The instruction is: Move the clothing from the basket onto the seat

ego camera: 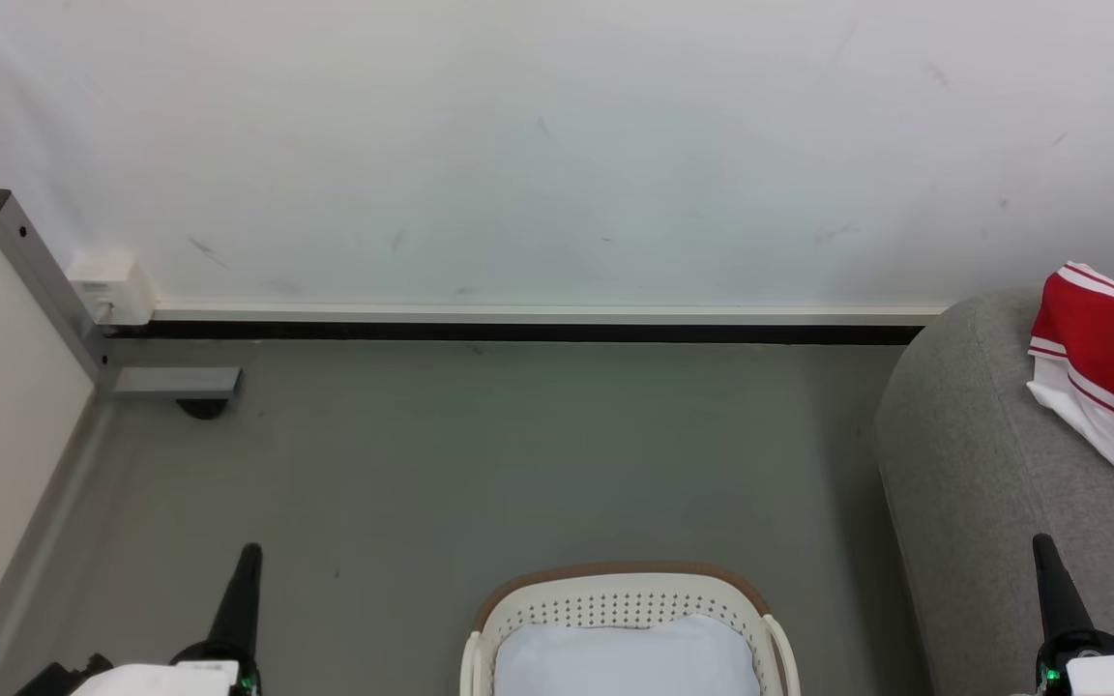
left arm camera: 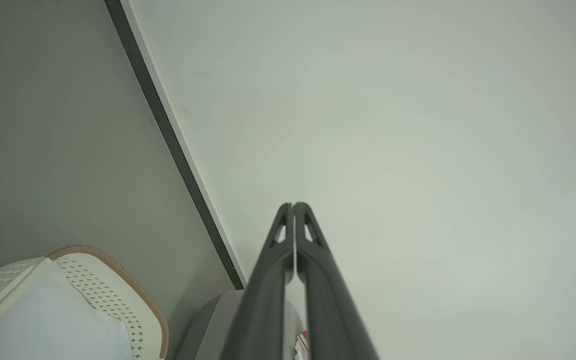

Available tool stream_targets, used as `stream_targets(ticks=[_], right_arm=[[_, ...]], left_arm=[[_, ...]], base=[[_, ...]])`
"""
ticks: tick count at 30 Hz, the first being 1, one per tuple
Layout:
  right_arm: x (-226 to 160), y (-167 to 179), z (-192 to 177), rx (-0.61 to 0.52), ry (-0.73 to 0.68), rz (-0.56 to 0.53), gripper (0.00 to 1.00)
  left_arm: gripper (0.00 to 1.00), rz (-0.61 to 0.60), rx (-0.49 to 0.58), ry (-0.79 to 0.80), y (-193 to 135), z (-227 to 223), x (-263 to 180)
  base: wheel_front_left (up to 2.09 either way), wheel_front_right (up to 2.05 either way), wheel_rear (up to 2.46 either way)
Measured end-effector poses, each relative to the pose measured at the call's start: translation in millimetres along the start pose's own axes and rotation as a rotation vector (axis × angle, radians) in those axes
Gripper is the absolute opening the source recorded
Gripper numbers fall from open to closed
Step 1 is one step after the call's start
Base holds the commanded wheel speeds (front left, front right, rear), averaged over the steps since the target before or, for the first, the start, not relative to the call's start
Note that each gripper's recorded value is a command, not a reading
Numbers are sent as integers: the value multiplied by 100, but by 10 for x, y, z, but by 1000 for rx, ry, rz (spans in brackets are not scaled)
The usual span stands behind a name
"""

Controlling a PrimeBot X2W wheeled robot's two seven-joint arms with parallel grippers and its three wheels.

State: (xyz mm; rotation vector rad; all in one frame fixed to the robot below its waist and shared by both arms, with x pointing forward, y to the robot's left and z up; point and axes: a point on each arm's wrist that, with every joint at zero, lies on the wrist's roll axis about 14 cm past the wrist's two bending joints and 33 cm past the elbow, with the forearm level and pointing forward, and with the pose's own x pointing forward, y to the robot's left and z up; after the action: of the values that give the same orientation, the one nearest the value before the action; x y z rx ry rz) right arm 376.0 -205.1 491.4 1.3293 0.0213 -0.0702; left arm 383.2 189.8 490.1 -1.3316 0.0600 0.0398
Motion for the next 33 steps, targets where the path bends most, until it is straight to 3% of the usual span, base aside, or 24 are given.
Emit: stream_targets(ticks=[33], right_arm=[[99, 131, -42, 240, 36, 47, 0]], left_arm=[[0, -50, -234, -9, -106, 115, 34]], base=[[0, 0, 0]])
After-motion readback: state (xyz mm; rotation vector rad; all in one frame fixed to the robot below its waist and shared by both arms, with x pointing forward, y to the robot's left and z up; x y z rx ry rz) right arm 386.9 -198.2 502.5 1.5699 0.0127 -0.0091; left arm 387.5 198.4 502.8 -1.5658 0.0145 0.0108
